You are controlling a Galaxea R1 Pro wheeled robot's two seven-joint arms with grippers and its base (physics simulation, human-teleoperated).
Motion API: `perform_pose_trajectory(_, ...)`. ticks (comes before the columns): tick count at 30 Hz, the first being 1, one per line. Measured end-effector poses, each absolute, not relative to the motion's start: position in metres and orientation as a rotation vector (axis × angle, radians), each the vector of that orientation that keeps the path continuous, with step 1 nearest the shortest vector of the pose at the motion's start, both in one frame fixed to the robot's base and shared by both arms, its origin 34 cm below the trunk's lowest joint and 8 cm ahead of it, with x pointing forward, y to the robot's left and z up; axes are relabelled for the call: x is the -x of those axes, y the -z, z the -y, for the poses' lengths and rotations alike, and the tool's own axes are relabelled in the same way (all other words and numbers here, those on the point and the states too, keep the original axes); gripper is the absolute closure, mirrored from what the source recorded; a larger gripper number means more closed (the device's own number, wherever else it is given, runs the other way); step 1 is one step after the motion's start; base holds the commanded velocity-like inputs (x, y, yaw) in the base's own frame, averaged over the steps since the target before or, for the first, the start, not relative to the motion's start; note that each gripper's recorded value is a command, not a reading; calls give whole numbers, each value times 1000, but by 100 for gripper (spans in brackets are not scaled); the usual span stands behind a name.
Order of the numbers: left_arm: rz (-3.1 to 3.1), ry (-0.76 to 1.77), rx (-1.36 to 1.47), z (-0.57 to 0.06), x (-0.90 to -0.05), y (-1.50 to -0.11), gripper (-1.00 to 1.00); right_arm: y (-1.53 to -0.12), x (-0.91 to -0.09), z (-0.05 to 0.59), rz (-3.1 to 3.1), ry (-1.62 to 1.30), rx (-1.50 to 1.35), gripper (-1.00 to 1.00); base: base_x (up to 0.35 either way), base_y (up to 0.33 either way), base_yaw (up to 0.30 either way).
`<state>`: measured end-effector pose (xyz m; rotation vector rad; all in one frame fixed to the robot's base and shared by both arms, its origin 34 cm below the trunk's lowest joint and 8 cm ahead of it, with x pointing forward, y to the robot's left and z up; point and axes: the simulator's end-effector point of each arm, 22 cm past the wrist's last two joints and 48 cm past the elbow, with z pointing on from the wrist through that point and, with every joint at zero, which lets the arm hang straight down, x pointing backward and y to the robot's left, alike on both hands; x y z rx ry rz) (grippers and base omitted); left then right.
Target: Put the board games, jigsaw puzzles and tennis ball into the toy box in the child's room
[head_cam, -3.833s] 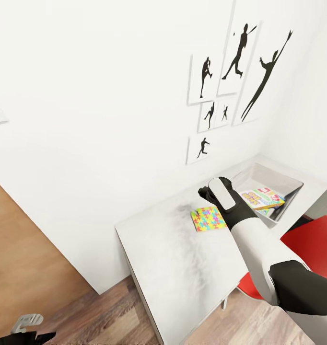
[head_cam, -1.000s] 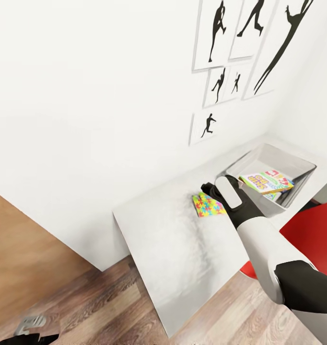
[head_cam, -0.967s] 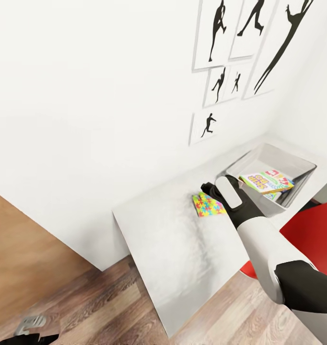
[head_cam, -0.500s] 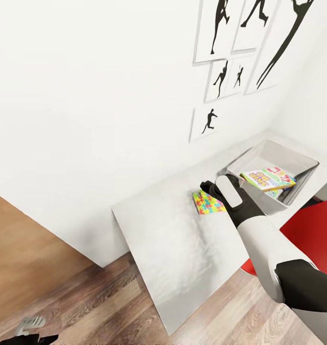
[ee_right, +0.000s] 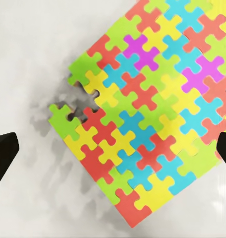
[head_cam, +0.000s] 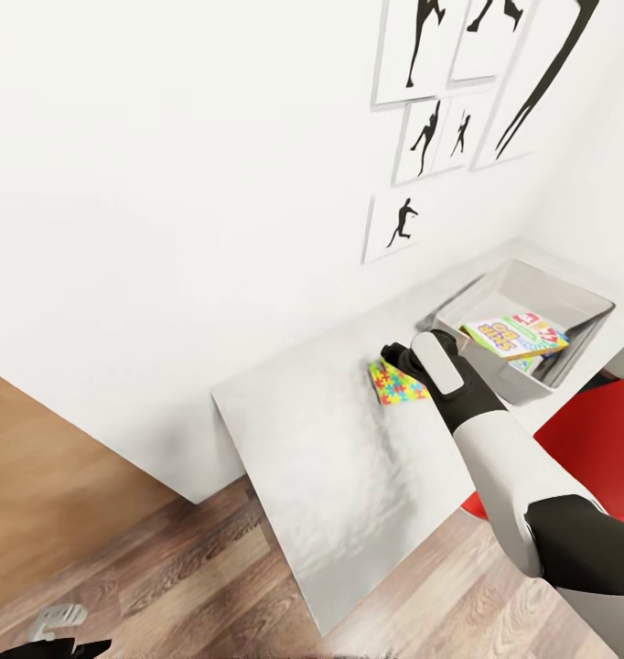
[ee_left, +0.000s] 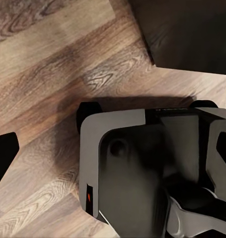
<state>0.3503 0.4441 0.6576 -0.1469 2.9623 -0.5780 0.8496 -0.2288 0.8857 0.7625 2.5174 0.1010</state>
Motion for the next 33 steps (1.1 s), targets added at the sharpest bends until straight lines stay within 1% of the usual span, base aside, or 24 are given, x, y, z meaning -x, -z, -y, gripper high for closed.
perform_pose_trajectory(23, -2986, 578, 155, -444, -342, -652, -100, -905, -867, 217, -2502, -138, -698, -100, 0, 0, 0)
perform_pose_trajectory(29, -2986, 578, 155, -444, -341, -652, -100, -920, -878, 217, -2491, -114, -690, -100, 0, 0, 0)
perform_pose_trajectory(33, -2986, 578, 155, -444, -341, -652, -100, -928, -883, 224, -2513, -42, -686, -100, 0, 0, 0)
